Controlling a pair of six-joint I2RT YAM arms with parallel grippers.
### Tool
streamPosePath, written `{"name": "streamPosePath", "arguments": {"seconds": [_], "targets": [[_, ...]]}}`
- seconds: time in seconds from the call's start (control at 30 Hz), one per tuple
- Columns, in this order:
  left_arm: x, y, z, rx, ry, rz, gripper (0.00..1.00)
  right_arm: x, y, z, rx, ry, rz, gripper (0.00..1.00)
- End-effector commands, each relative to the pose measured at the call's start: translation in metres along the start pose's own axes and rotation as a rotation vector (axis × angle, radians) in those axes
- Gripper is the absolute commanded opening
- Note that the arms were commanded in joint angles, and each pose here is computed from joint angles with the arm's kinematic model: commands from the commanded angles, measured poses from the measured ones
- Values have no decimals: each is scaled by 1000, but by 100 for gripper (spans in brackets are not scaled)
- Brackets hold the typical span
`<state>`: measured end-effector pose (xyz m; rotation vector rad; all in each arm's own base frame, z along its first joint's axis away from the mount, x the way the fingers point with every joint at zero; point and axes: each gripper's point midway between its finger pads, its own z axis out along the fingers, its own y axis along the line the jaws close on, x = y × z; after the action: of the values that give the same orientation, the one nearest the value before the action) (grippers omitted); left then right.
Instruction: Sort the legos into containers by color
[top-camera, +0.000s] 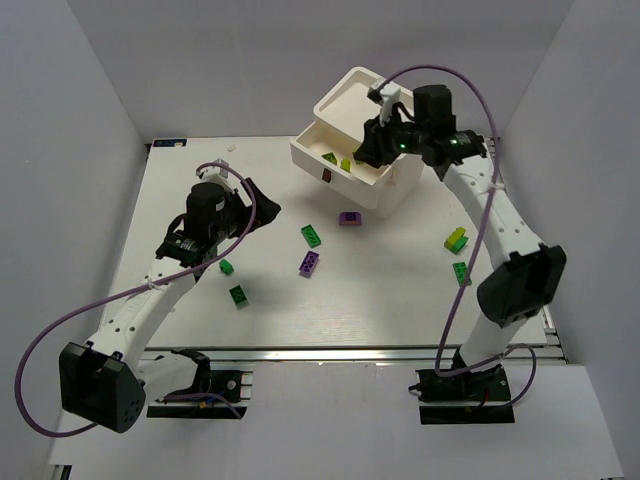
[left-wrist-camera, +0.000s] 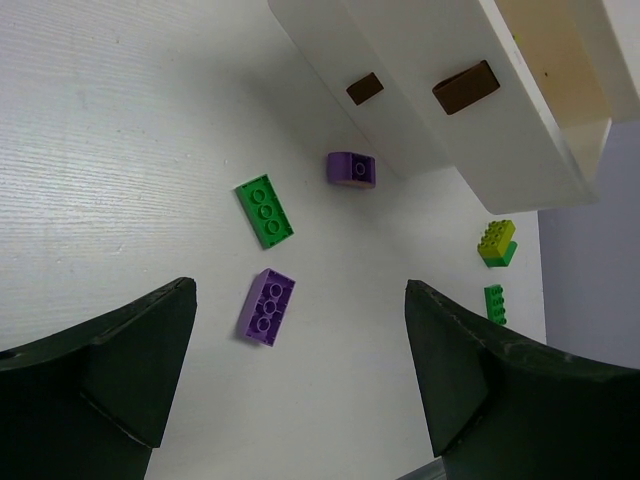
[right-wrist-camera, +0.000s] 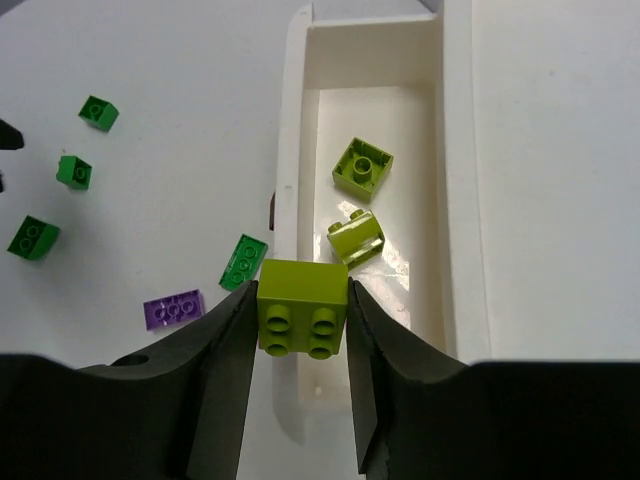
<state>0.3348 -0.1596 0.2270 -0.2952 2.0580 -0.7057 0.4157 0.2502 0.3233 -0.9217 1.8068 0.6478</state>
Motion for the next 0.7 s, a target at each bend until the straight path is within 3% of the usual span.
{"name": "streamPosePath", "arguments": {"seconds": [0.0, 0.07, 0.1, 0.17, 0.2, 0.3, 0.47, 0.53, 0.63, 0.67], "targets": [[-3, -8, -6, 41, -17, 3, 95, -20, -5, 19, 32, -32, 34, 7], [-4, -9, -8, 47, -24, 1, 94, -9, -15, 33, 39, 11, 73, 13], [-4, -9, -9, 46, -26, -1, 95, -1, -19, 34, 51, 38, 85, 26], [-2, -8, -11, 49, -24, -8, 95, 0, -21, 35, 68, 39, 62, 36], [-2, -9, -12, 51, -27, -8, 95, 0, -23, 33, 76, 37, 59, 51], [1, -8, -12, 57, -22, -11, 95, -8, -22, 26, 85, 22, 40, 63], [1, -13, -9, 79, -10, -5, 95, -35, -18, -3, 106, -42, 17, 67], [3, -14, -6, 85, 1, -2, 94, -50, -15, -23, 115, -77, 10, 64], [1, -17, -5, 95, 3, 6, 91, -54, -31, -65, 230, -106, 45, 21], [1, -17, -4, 101, 1, 8, 88, -47, -42, -76, 294, -99, 69, 0]]}}
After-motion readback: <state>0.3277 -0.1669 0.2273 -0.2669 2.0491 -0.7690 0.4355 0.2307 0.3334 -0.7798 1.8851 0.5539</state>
